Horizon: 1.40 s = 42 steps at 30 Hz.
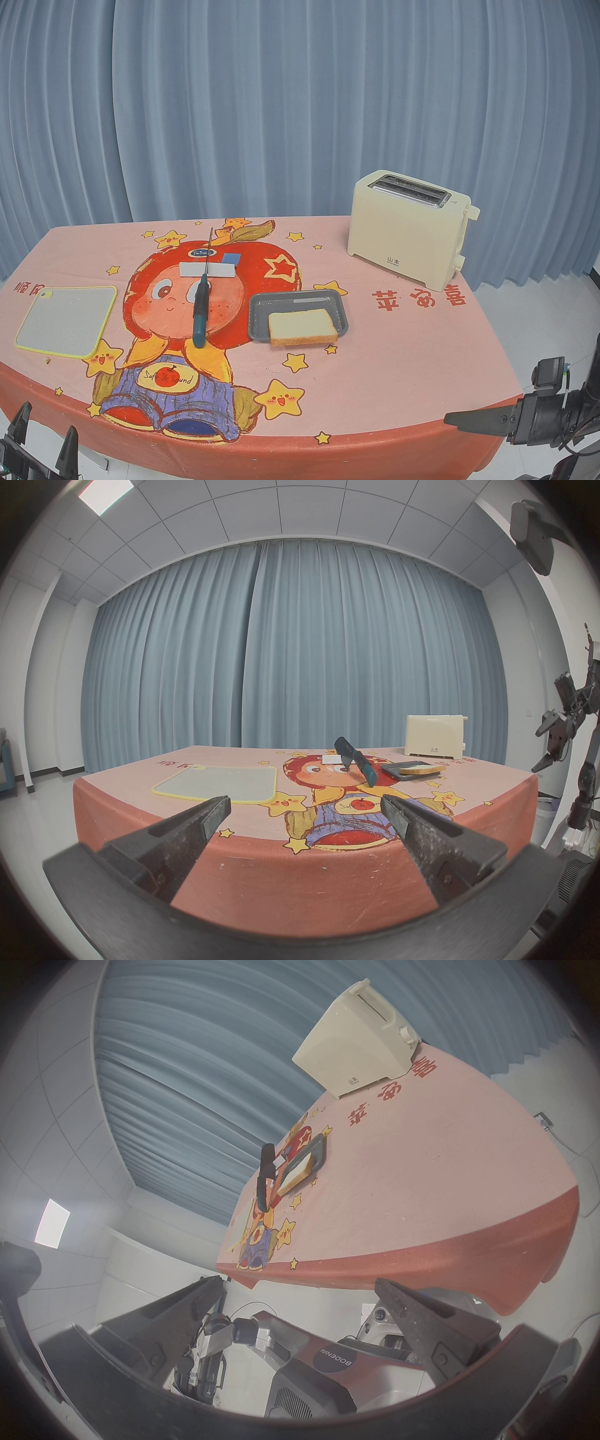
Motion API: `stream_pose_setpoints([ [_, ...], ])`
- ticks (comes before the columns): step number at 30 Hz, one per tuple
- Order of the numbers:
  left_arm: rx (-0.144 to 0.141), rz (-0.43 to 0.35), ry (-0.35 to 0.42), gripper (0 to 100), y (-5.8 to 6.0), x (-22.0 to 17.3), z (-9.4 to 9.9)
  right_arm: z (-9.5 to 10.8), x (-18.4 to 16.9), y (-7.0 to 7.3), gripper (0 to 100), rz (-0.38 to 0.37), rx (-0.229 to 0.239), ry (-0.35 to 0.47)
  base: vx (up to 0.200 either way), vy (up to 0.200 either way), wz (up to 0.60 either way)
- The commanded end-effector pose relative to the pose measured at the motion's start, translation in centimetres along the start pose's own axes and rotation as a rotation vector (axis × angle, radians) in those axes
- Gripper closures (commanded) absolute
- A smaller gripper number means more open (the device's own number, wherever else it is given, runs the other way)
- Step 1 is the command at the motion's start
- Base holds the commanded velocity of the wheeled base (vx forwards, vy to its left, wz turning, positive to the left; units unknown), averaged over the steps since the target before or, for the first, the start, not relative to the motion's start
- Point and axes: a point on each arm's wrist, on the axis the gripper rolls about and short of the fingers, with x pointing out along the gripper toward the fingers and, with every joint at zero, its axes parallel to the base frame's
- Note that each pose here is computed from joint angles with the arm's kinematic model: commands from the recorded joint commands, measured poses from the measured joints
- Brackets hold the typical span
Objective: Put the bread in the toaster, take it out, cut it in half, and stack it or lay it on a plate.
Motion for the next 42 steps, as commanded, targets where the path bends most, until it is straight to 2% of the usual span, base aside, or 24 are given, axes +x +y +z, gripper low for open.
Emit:
stream_pose_setpoints([
  [1,0.000,0.000,0.004,0,0.0,0.0,-0.5,-0.1,1.4,-0.2,0,-0.039,0.005,0.045,0.000,0.000,0.00],
  [6,0.000,0.000,0.004,0,0.0,0.0,-0.5,-0.2,2.2,0.0,0,-0.033,-0.004,0.067,0.000,0.000,0.00],
  [12,-0.002,0.000,0.004,0,0.0,0.0,-0.5,0.0,3.6,0.9,0,0.004,0.032,0.076,0.000,0.000,0.00],
  [22,0.000,0.000,0.004,0,0.0,0.0,-0.5,0.6,5.4,2.7,0,0.046,0.011,0.082,0.000,0.000,0.00],
  [42,0.000,0.000,0.004,0,0.0,0.0,-0.5,1.5,7.2,3.8,0,0.053,0.010,0.087,0.000,0.000,0.00],
])
